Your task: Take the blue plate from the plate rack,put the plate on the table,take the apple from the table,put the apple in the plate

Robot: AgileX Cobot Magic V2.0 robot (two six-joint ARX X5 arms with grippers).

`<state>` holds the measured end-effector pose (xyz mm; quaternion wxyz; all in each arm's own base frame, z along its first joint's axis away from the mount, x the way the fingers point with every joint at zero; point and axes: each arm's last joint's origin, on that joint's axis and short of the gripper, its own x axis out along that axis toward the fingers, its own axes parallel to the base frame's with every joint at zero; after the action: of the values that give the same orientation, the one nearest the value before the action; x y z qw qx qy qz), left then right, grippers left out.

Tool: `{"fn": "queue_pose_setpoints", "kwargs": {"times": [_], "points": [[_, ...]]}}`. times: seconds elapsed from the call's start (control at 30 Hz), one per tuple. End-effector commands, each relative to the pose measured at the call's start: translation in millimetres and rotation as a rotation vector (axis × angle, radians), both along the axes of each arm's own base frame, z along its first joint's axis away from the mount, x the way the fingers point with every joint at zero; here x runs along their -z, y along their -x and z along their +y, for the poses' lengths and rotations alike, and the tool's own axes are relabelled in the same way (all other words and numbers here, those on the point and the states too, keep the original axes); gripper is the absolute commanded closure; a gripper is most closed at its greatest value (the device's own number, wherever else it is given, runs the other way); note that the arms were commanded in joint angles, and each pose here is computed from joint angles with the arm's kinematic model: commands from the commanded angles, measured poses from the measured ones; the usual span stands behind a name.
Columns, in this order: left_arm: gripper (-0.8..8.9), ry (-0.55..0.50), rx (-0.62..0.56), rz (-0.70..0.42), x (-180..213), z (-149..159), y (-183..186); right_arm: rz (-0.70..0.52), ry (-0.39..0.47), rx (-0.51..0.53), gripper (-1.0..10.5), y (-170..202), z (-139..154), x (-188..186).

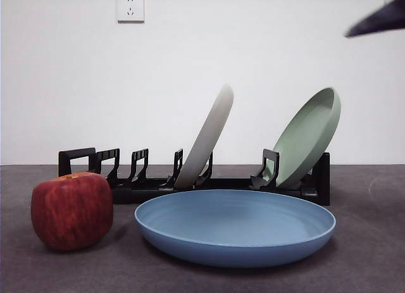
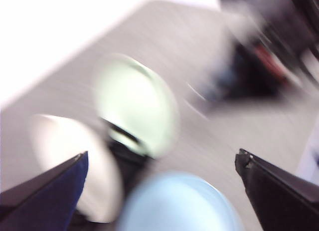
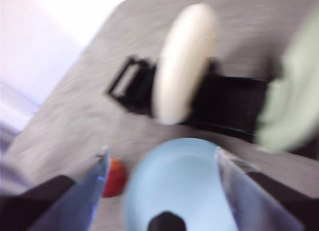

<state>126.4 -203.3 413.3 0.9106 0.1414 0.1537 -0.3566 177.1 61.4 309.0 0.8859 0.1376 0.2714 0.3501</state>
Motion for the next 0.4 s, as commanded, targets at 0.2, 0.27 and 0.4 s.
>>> {"fn": "queue_pose_setpoints", "kwargs": {"times": [0.2, 0.27, 0.4], "points": [[3.16, 0.021, -0.394, -0.007, -20.5, 110.3, -7.5, -0.034, 0.088, -0.214, 4.5, -9.9, 62.4, -31.2], [3.27, 0.004, -0.480, 0.008, -20.1, 129.3, -4.1, -0.025, 0.162, -0.254, 4.3, -13.5, 82.5, -30.6], [3.80, -0.012, -0.617, 0.029, -19.6, 157.3, 6.0, -0.014, 0.271, -0.334, 4.3, -21.0, 122.4, -23.4]]}}
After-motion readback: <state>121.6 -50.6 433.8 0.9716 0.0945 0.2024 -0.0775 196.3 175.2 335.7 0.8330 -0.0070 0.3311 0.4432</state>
